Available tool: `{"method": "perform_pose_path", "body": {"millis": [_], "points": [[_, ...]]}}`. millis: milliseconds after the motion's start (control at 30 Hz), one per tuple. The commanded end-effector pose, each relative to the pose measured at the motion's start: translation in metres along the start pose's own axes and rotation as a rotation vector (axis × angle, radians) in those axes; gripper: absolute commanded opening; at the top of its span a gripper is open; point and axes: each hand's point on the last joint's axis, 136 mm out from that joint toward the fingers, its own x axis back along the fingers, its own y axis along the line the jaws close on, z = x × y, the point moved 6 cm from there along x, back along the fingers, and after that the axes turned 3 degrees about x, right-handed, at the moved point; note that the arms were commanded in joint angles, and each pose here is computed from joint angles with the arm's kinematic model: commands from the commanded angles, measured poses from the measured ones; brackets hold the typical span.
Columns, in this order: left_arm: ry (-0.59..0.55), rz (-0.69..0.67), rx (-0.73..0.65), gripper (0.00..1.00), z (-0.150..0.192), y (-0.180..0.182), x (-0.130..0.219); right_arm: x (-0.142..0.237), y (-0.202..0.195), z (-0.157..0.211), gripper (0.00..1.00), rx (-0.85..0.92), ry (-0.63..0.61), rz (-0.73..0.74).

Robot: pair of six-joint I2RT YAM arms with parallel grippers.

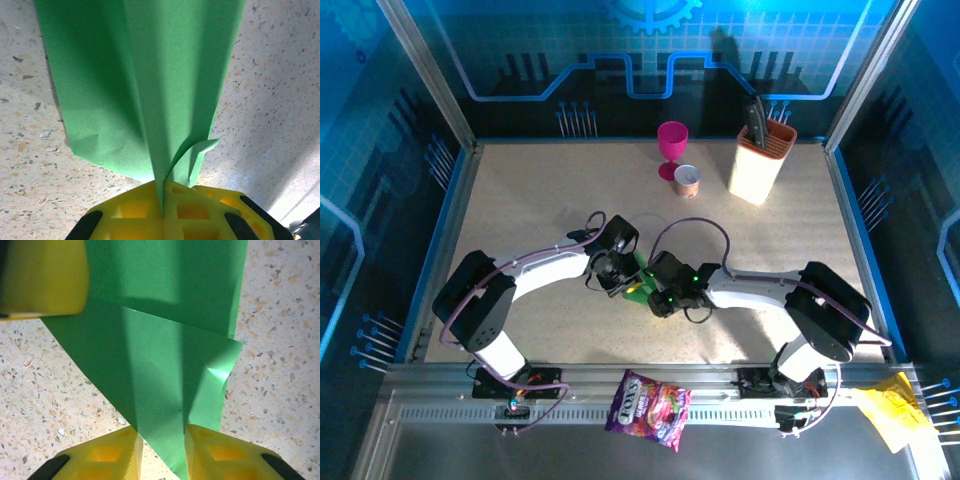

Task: Fold a paper plane with a square sheet of paper (pick it up from the middle)
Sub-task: Fourth fold the wing at the center of the table.

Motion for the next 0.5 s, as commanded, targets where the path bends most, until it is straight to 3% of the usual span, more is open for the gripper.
{"method": "perform_pose_path", "body": {"millis": [0, 467], "points": [[-0.008, -0.022, -0.004, 0.00, 0.000, 0.003, 0.005, -0.001, 0.002, 0.000, 0.27, 0.010, 0.015, 0.010], [-0.010, -0.027, -0.003, 0.00, 0.001, 0.002, 0.005, -0.013, -0.004, 0.011, 0.22, -0.003, 0.049, 0.024]]}}
